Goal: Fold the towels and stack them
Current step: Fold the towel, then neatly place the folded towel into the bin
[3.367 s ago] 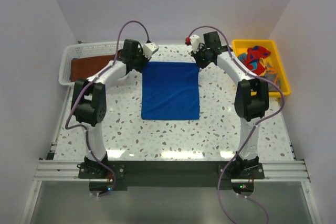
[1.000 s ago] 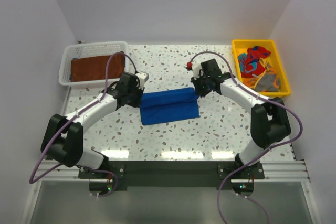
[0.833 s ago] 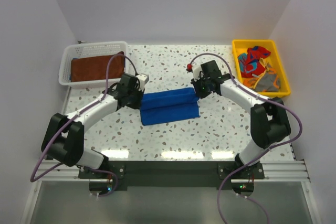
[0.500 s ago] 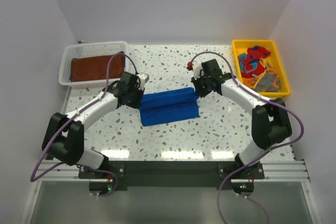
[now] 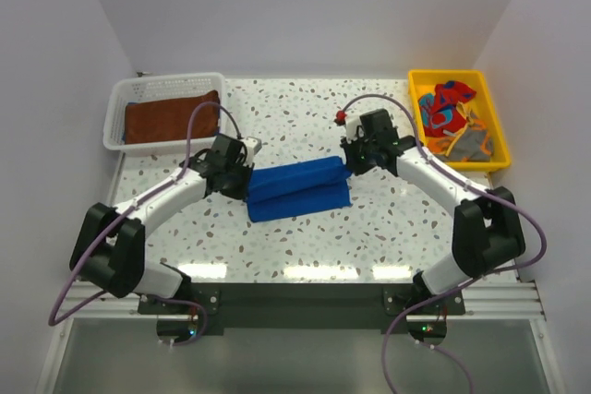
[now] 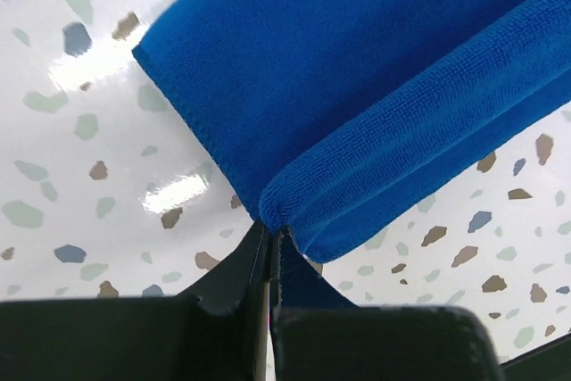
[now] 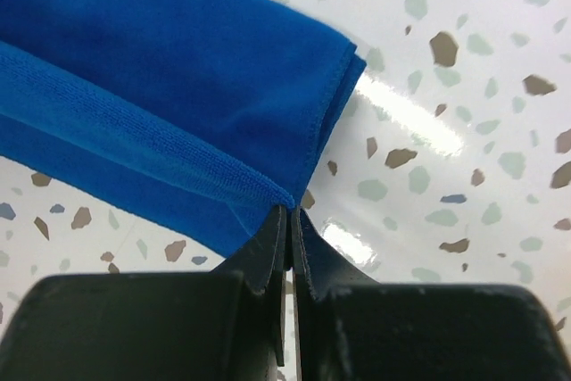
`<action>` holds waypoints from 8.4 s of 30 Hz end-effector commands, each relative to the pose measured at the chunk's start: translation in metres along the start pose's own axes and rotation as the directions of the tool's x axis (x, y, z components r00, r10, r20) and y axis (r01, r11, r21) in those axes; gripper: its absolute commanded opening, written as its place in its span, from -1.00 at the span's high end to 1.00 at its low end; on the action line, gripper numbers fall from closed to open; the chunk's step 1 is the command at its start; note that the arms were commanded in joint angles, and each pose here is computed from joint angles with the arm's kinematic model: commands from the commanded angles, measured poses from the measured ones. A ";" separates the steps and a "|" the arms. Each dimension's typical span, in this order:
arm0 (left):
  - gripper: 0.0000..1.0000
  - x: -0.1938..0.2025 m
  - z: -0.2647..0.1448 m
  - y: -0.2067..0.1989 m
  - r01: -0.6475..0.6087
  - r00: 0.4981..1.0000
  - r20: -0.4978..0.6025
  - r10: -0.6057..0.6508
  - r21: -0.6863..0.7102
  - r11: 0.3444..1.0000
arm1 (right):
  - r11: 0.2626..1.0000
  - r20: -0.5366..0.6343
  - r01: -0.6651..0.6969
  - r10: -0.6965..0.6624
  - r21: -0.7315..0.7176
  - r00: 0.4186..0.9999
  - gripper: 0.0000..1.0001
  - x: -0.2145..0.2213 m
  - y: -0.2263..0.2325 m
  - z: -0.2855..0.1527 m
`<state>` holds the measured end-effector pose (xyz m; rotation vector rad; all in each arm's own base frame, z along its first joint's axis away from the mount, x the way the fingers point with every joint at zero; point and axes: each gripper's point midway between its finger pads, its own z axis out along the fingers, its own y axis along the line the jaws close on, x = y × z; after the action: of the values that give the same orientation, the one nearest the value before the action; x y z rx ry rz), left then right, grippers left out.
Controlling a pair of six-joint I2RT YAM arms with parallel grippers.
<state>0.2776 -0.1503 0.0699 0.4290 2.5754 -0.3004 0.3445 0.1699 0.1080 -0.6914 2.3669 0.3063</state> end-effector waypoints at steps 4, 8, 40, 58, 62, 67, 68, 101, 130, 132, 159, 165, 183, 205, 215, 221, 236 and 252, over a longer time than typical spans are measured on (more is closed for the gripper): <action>1.00 0.022 0.020 -0.005 0.038 0.998 -0.060 -0.036 0.020 0.999 | 0.997 -0.064 -0.074 0.072 -0.026 0.995 1.00 0.020 0.006 0.015; 1.00 0.031 0.026 -0.009 0.043 0.996 -0.080 -0.040 0.042 0.998 | 0.995 -0.097 -0.099 0.096 -0.032 0.991 1.00 0.029 0.009 0.022; -0.06 -0.038 -0.035 -0.049 0.140 0.967 0.188 -0.174 0.182 0.973 | 0.959 -0.001 -0.238 0.241 -0.157 0.971 0.33 -0.011 0.057 0.000; 0.26 0.012 0.022 -0.056 0.172 0.984 0.012 -0.176 0.155 0.973 | 0.963 -0.154 -0.219 0.196 -0.154 0.968 0.44 0.039 0.087 0.050; 0.25 0.043 0.015 -0.062 0.183 0.983 -0.009 -0.184 0.180 0.967 | 0.961 -0.170 -0.206 0.175 -0.186 0.970 0.43 0.059 0.096 0.040; 0.24 0.050 -0.004 -0.075 0.199 0.978 0.018 -0.209 0.238 0.951 | 0.958 -0.159 -0.192 0.160 -0.211 0.974 0.43 0.069 0.102 0.026; 0.24 0.047 -0.008 -0.076 0.200 0.977 0.026 -0.212 0.243 0.949 | 0.958 -0.149 -0.190 0.160 -0.215 0.976 0.43 0.067 0.103 0.024; 0.55 0.061 0.009 -0.057 0.278 0.960 0.016 -0.279 0.070 0.958 | 0.929 -0.066 -0.342 0.353 0.139 0.933 0.38 0.085 0.030 0.010; 0.35 0.069 0.026 -0.057 0.293 0.956 -0.016 -0.292 0.063 0.954 | 0.894 0.048 -0.401 0.400 0.197 0.915 0.40 0.004 -0.054 0.067; 0.27 0.056 0.017 -0.058 0.297 0.954 0.024 -0.299 0.066 0.953 | 0.912 0.061 -0.370 0.365 0.177 0.929 0.38 -0.006 -0.044 0.055; -0.84 0.001 -0.066 0.128 0.540 0.820 0.345 -0.458 -0.198 0.818 | 0.975 -0.090 0.181 -0.193 -0.130 0.977 -0.41 -0.008 0.256 0.067; -0.81 0.006 -0.059 0.129 0.542 0.821 0.332 -0.464 -0.199 0.816 | 0.973 -0.150 0.208 -0.222 -0.102 0.963 -0.33 0.011 0.262 0.092; -0.80 0.010 -0.042 0.098 0.548 0.814 0.255 -0.522 -0.035 0.836 | 0.982 -0.164 0.157 -0.173 -0.105 0.971 0.98 0.037 0.247 0.100; -0.85 -0.006 0.010 -0.011 0.711 0.622 0.081 -0.779 0.358 0.605 | 0.958 0.142 -0.045 0.088 -0.282 0.986 1.00 -0.011 0.253 0.066; -0.71 0.005 0.038 -0.027 0.721 0.639 0.039 -0.768 0.316 0.616 | 0.953 0.140 -0.045 0.091 -0.300 0.986 1.00 -0.005 0.257 0.075; -0.40 0.021 0.051 -0.027 0.739 0.630 0.030 -0.776 0.282 0.612 | 0.952 0.141 -0.037 0.083 -0.305 0.986 1.00 -0.003 0.257 0.076; 1.00 -0.041 0.041 -0.003 0.554 0.789 0.196 -0.583 0.184 0.812 | 0.971 0.142 0.032 0.002 -0.239 0.990 -0.62 -0.006 0.236 0.047; 1.00 -0.209 -0.035 0.144 0.466 0.844 0.385 -0.374 -0.182 0.866 | 0.995 0.077 -0.015 0.007 0.102 0.997 -0.97 0.037 0.114 -0.032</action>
<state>0.4714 -0.0919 0.1673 -0.3256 2.2873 -0.3111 0.2478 0.2616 0.1145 -0.5953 2.2817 0.3108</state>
